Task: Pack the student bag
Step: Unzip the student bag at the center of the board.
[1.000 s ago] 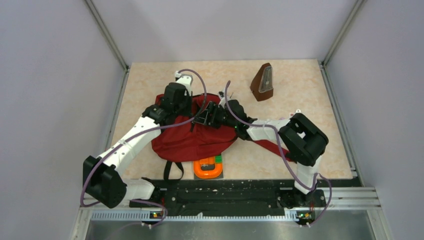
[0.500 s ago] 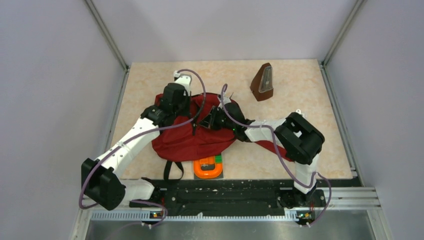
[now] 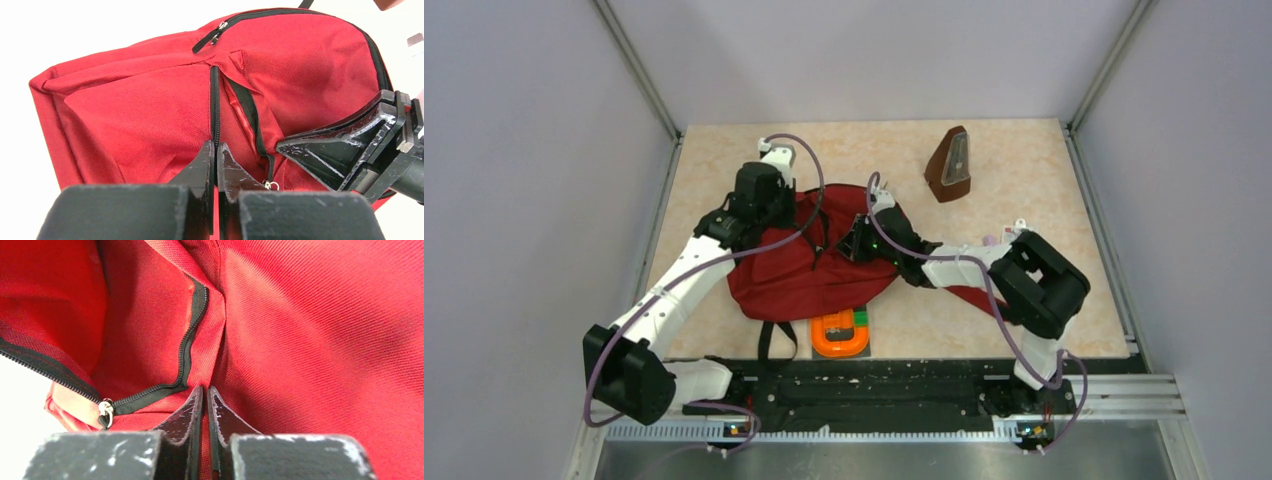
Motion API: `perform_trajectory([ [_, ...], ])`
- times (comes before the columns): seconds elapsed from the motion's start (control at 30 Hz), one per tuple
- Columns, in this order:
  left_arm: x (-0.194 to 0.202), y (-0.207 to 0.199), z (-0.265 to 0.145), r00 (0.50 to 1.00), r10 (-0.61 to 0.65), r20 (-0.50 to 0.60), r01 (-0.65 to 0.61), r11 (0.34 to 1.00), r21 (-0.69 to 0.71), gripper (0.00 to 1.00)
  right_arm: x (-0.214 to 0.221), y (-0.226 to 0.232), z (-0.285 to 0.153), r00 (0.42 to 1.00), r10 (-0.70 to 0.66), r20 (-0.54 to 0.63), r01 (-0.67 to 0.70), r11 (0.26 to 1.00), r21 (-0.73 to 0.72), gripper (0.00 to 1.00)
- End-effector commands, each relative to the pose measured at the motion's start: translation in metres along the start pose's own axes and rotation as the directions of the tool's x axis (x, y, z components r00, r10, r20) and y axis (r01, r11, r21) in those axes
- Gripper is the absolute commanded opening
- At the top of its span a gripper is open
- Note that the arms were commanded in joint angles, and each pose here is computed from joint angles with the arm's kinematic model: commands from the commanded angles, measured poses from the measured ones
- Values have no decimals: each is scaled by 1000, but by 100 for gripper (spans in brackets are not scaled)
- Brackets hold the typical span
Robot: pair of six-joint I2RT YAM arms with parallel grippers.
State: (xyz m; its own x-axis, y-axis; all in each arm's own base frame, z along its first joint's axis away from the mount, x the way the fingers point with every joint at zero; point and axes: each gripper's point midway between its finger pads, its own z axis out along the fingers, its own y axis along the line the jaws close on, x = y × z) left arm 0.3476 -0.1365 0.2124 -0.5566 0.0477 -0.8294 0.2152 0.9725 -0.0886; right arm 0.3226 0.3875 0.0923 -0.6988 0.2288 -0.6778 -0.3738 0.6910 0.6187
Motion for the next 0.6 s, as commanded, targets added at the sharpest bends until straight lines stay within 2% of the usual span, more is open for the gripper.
perform_trajectory([
  [0.0, -42, -13, -16, 992, -25, 123, 15, 996, 84, 0, -16, -25, -23, 985, -175, -8, 174, 975, 137, 15],
  [0.03, -41, -14, -16, 993, -33, 113, 23, 996, 89, 0, -24, -19, -30, 977, -213, -2, 211, 968, 132, 27],
  [0.1, -39, -19, -18, 994, -46, 99, 35, 993, 110, 0, -33, -17, -44, 958, -286, -20, 285, 947, 147, 43],
  [0.27, -32, -31, -25, 996, -65, 66, 52, 982, 180, 0, -49, -46, -89, 912, -398, -98, 409, 867, 286, 73],
  [0.4, -28, -28, -25, 996, -70, 54, 61, 985, 164, 0, -60, -97, -132, 929, -339, -149, 369, 820, 438, 85],
  [0.5, -25, -29, -25, 996, -78, 48, 69, 983, 172, 0, -64, -130, -163, 963, -232, -135, 268, 810, 522, 87],
  [0.57, -24, -30, -25, 996, -76, 42, 67, 982, 178, 0, -65, -150, -182, 985, -148, -85, 170, 802, 573, 87],
])
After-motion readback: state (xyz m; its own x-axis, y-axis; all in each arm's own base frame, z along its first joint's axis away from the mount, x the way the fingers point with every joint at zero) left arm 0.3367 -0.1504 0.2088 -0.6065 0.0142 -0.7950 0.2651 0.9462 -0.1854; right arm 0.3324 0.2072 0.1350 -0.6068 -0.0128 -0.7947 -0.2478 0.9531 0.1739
